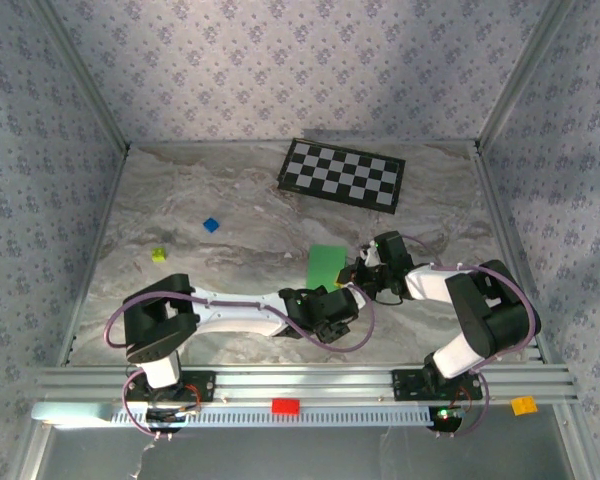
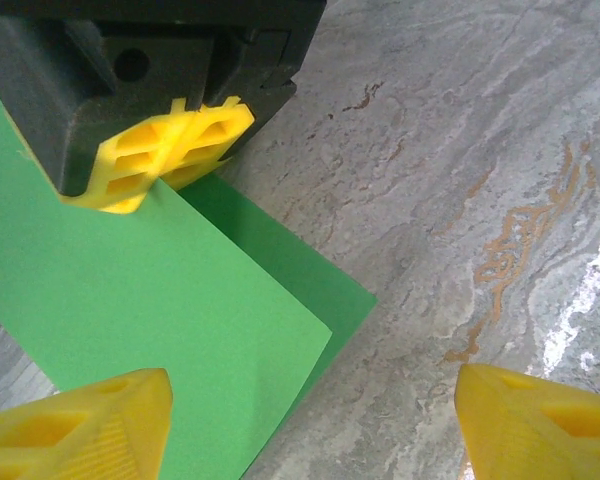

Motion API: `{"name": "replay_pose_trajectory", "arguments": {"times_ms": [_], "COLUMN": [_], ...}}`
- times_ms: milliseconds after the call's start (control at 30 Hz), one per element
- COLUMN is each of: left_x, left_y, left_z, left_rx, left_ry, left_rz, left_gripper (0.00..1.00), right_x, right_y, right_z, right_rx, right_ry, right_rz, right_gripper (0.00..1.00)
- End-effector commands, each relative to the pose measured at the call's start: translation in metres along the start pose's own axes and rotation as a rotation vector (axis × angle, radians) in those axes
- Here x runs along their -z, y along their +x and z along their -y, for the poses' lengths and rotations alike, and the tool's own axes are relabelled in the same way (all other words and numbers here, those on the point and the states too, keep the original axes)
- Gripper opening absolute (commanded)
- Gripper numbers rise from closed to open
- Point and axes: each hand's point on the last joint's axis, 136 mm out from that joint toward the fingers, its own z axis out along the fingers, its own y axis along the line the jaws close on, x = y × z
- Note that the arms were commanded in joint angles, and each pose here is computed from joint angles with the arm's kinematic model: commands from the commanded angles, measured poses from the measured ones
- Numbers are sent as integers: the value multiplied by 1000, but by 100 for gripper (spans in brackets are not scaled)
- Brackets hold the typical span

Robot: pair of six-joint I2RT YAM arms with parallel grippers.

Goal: Fold a paper plane with a square sheet of paper (pick it up from the middle)
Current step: Fold the triangle a second time at the center of the table.

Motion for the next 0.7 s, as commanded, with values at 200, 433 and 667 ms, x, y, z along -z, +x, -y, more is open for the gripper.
{"name": "replay_pose_trajectory", "arguments": {"times_ms": [200, 433, 667], "left_x": [0, 0, 3], "left_y": [-9, -9, -10], "left_z": [-6, -6, -9], "left_rx": [-15, -18, -7], "left_ry": [-55, -56, -66], "left_rz": [28, 26, 34], "left_gripper": [67, 42, 23], "right_x": [5, 5, 5], "right_y": [-1, -1, -1], "right_z": [-11, -10, -9], "right_rx": [28, 27, 25], "right_ry": [-25, -24, -21], "right_rz": [-4, -4, -5], "right_gripper": [6, 7, 7]}}
